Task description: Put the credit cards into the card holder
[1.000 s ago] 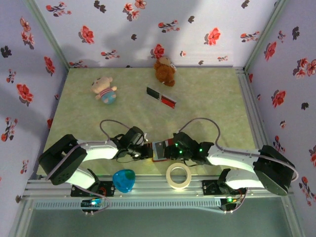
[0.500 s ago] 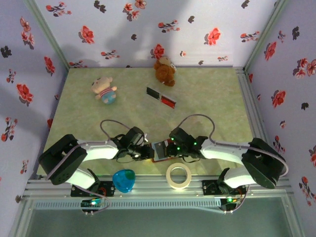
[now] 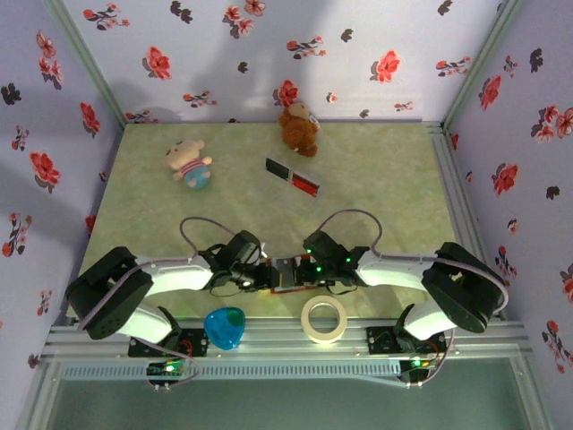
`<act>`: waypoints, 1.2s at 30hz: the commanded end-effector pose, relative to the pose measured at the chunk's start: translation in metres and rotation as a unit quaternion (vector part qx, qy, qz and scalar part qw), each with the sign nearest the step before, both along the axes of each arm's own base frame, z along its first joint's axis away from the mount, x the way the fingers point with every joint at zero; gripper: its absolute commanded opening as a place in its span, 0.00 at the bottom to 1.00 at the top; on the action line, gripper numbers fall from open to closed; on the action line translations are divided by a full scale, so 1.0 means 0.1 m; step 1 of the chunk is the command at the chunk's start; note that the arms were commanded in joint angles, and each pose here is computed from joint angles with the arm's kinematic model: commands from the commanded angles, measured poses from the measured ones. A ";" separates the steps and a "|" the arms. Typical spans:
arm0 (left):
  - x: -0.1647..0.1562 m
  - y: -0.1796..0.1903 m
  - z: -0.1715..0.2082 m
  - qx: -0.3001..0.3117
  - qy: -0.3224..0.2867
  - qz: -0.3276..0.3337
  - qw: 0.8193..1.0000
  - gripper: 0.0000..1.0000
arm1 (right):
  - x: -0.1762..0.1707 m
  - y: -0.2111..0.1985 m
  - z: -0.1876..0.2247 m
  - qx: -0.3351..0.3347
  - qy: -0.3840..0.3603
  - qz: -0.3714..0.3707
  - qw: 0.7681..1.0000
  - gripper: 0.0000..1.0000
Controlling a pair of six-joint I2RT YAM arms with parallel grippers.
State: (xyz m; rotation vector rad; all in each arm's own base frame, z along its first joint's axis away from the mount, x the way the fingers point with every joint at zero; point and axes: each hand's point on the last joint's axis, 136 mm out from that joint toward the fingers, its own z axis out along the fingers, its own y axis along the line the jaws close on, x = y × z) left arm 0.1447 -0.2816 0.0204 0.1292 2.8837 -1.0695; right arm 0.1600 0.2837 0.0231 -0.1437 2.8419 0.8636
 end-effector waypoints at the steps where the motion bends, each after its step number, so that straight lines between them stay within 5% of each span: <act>1: -0.10 0.16 -0.15 0.040 0.016 0.001 0.999 0.33 | -0.02 0.22 0.11 0.057 0.008 0.011 0.998 0.09; 12: -0.10 0.20 -0.09 0.048 0.010 -0.002 0.999 0.36 | -0.01 0.28 0.26 0.109 0.014 0.005 0.994 0.12; 23: -0.02 0.51 0.06 0.059 -0.018 0.038 0.997 0.55 | 0.03 0.09 0.33 0.068 0.006 0.013 0.998 0.24; 36: 0.08 0.38 0.01 0.034 -0.006 0.028 0.999 0.22 | 0.04 0.11 0.07 0.015 0.031 0.039 0.999 0.24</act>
